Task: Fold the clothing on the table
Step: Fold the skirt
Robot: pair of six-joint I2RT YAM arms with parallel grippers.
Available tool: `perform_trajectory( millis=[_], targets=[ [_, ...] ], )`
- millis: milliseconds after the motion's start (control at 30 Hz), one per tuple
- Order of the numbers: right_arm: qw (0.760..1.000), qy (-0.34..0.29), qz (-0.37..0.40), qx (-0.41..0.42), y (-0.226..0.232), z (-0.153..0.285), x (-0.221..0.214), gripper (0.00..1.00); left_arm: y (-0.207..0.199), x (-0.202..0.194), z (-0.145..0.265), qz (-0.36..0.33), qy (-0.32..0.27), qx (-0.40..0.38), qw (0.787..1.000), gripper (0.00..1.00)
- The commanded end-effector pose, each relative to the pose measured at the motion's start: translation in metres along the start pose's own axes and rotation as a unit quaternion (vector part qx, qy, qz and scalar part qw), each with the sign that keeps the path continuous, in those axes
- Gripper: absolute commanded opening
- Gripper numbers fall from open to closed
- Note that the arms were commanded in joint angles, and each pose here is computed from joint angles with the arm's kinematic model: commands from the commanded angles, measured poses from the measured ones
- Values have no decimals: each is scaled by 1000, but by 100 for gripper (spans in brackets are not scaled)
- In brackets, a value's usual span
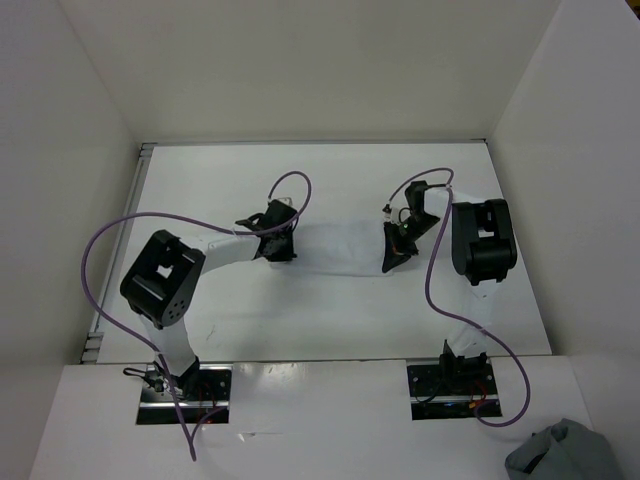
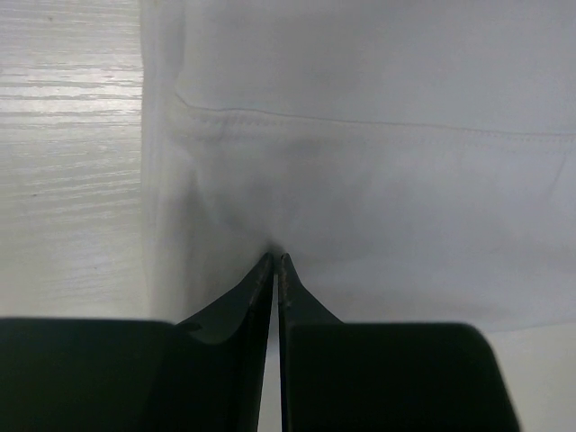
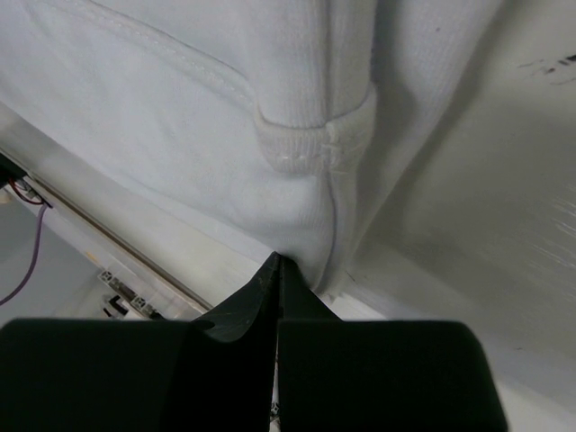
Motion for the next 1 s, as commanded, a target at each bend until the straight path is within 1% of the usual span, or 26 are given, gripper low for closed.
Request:
perform_trajectory(
  millis=[0,167,233,267,300,433,467,600,733,767,800,833,867,900,967],
  targets=[
    [998,-8,6,-61,-19,-9,1,0,40,-20,-8,10,36,120,992,12],
    [996,-25,11,-82,-19,-3,2,0,40,-13,3,19,15,129,991,12],
    [996,-29,8,-87,-20,-3,4,0,39,-9,6,16,0,124,992,12],
    [995,-34,5,-93,-19,-1,6,0,35,-7,9,19,-3,108,994,13],
    [994,-46,6,-94,-21,3,11,0,33,-2,10,16,-8,104,994,13],
    [991,-71,-16,-109,-29,15,24,0,21,9,-6,12,4,93,996,13],
    [990,-81,-16,-110,-33,17,29,0,17,15,-7,13,-1,90,996,13],
    [984,-124,-35,-121,-52,32,40,0,13,15,-11,14,8,77,997,14],
    [979,-188,-22,-80,-49,65,46,0,4,31,7,21,-29,47,998,17],
    [976,-208,-2,-58,-45,79,44,3,0,39,17,24,-47,35,998,17],
    [975,-219,10,-49,-42,89,46,14,-1,41,22,25,-54,30,998,18],
    [973,-224,24,-40,-37,95,46,20,-2,44,26,22,-60,26,998,18],
    [970,-236,40,-33,-37,106,47,33,-4,48,35,24,-72,18,997,20],
    [971,-236,39,-30,-39,111,45,59,-3,47,38,24,-74,17,997,21],
    [967,-244,57,-36,-36,121,50,69,-5,53,50,22,-88,8,996,21]
  ],
)
Point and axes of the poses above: each gripper's point midway between its finger pads, its own z axis back along the fingers, its own y axis along the line the jaws close on, x = y × z, the point moved 9 cm from there along z, back along the fingers, and after that the axes turned 2 degrees about z, right-handed, at the moved point
